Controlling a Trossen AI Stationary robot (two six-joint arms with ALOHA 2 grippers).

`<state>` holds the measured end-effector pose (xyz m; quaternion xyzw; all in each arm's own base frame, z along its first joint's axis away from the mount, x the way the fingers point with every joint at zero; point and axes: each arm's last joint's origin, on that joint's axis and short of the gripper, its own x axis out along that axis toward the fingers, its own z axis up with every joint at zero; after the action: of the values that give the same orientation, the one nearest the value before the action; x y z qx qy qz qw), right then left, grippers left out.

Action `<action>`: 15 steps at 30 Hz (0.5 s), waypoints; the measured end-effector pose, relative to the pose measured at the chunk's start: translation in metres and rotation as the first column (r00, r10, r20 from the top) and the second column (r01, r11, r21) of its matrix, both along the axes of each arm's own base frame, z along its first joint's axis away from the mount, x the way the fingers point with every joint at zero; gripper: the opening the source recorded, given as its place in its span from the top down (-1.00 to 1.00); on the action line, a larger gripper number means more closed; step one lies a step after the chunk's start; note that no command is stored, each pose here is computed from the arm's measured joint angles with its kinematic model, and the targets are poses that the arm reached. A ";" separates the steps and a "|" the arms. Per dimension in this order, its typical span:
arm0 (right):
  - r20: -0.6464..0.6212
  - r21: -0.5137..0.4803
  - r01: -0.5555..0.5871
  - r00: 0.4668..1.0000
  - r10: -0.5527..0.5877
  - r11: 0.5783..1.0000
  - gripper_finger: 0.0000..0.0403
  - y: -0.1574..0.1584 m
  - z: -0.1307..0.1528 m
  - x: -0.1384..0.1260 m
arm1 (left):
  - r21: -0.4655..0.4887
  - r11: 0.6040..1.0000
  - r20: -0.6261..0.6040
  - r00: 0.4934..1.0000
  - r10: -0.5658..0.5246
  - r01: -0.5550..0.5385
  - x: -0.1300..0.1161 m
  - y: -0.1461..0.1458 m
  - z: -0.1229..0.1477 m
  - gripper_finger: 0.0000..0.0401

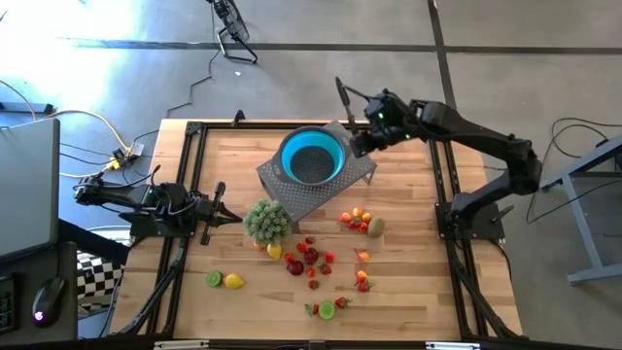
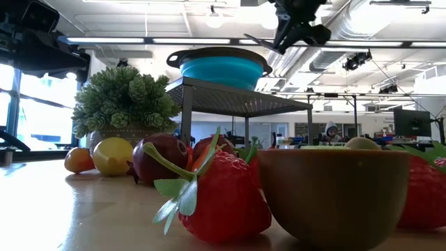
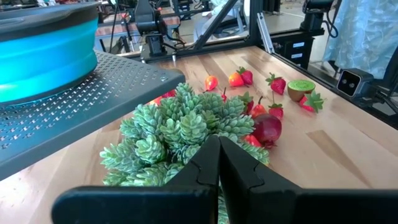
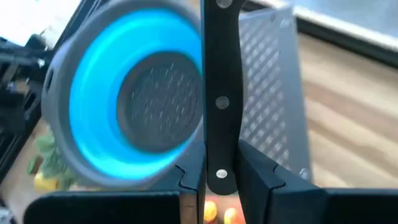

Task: Pick & Place Fruit
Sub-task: Put the black kitchen knife on the shelf to the right of the blue strainer bowl

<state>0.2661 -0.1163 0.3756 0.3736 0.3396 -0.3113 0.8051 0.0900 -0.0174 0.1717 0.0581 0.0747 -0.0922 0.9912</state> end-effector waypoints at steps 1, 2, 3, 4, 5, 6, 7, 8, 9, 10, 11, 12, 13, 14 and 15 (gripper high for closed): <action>-0.005 -0.005 0.002 1.000 -0.002 1.000 0.74 -0.003 0.003 0.002 | 0.000 1.000 0.000 1.000 0.000 0.000 0.000 0.000 0.000 1.00; -0.015 -0.008 0.007 1.000 -0.008 1.000 0.74 -0.006 0.007 0.002 | 0.000 1.000 0.000 1.000 0.000 0.000 0.000 0.000 0.000 1.00; -0.032 -0.002 0.015 0.999 -0.015 1.000 0.74 -0.008 0.009 0.001 | 0.000 1.000 0.000 1.000 0.000 0.000 0.000 0.000 0.000 1.00; -0.049 0.004 0.025 0.998 -0.025 1.000 0.74 -0.011 0.011 0.000 | 0.000 1.000 0.000 1.000 0.000 0.000 0.000 0.000 0.000 1.00; -0.068 0.014 0.034 0.997 -0.033 0.999 0.74 -0.014 0.011 -0.002 | 0.000 1.000 0.000 1.000 0.000 0.000 0.000 0.000 0.000 1.00; -0.086 0.022 0.045 0.995 -0.043 0.999 0.74 -0.016 0.011 -0.003 | 0.000 1.000 0.000 1.000 0.000 0.000 0.000 0.000 0.000 1.00; -0.109 0.035 0.062 0.992 -0.057 0.998 0.74 -0.019 0.010 -0.005 | 0.000 1.000 0.000 1.000 0.000 0.000 0.000 0.000 0.000 1.00; -0.135 0.050 0.078 0.988 -0.071 0.996 0.74 -0.021 0.007 -0.007 | 0.000 1.000 0.000 1.000 0.000 0.000 0.000 0.000 0.000 1.00; -0.161 0.066 0.095 0.983 -0.083 0.993 0.74 -0.023 0.004 -0.009 | 0.000 1.000 0.000 1.000 0.000 0.000 0.000 0.000 0.000 1.00; -0.186 0.080 0.108 0.978 -0.092 0.991 0.74 -0.025 0.002 -0.011 | 0.000 1.000 0.000 1.000 0.000 0.000 0.000 0.000 0.000 1.00; -0.211 0.091 0.120 0.973 -0.099 0.989 0.74 -0.026 -0.001 -0.012 | 0.000 1.000 0.000 1.000 0.000 0.000 0.000 0.000 0.000 1.00; -0.237 0.100 0.129 0.966 -0.102 0.987 0.74 -0.027 -0.003 -0.013 | 0.000 1.000 0.000 1.000 0.000 0.000 0.000 0.000 0.000 1.00; -0.258 0.110 0.134 0.961 -0.102 0.985 0.74 -0.028 -0.006 -0.013 | 0.000 1.000 0.000 1.000 0.000 0.000 0.000 0.000 0.000 1.00; -0.273 0.117 0.137 0.957 -0.101 0.984 0.74 -0.029 -0.008 -0.012 | 0.000 1.000 0.000 1.000 0.000 0.000 0.000 0.000 0.000 1.00; -0.283 0.125 0.137 0.954 -0.097 0.983 0.74 -0.030 -0.011 -0.011 | 0.000 1.000 0.000 1.000 0.000 0.000 0.000 0.000 0.000 1.00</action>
<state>0.2554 -0.1463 0.3648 0.4028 0.4469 -0.3824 0.7013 0.0900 -0.0174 0.1717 0.0580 0.0746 -0.0923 0.9912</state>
